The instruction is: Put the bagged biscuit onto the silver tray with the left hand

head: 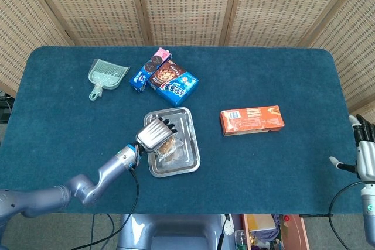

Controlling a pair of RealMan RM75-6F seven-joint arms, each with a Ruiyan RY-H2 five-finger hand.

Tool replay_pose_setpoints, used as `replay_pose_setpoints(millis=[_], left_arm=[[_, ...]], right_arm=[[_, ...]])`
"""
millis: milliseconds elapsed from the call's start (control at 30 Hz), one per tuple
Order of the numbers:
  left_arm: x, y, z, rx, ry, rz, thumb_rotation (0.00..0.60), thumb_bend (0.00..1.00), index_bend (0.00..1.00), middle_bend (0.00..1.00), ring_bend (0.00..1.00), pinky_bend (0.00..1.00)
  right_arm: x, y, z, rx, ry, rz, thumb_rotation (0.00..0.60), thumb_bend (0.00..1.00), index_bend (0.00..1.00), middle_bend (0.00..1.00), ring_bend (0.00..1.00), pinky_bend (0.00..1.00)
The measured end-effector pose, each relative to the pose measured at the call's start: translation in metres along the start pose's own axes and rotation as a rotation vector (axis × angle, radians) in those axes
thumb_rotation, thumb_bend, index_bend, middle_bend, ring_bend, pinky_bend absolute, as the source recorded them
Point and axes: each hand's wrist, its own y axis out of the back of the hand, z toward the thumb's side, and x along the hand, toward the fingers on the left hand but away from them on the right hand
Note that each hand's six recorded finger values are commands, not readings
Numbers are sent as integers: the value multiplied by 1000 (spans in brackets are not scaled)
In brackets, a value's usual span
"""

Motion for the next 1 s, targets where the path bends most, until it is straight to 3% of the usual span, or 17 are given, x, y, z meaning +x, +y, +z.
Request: replay_pose_setpoints(millis=[100,300,400,533,733,833,1000], left_arm=[[1,6,3,-48,-6,21,600,0,0,0,0,74],[-15,43,-11,-116,13,139,600,0,0,0,0,8],[-38,56,-37,-101,73,171,600,0,0,0,0,0],[-97,69,-83,-106,216,201,600,0,0,0,0,0],[-212,54,-144,-140,491,216,600,0,0,0,0,0],[-262,38,-154,-182,604,216,600,0,0,0,0,0],[-315,14,-153,-249,722,186,600,0,0,0,0,0]], right_arm=[[0,1,-1,-3,-1,-2,600,0,0,0,0,0],[1,1,1,-4,11,1,600,0,0,0,0,0],[2,-1,4,3,22,8,600,0,0,0,0,0],[3,-4,8,8,30,16,600,0,0,0,0,0],[5,-4,11,13,37,12,600,0,0,0,0,0],[6,-3,11,14,37,8,600,0,0,0,0,0],[9,-1,11,15,39,0,600,0,0,0,0,0]])
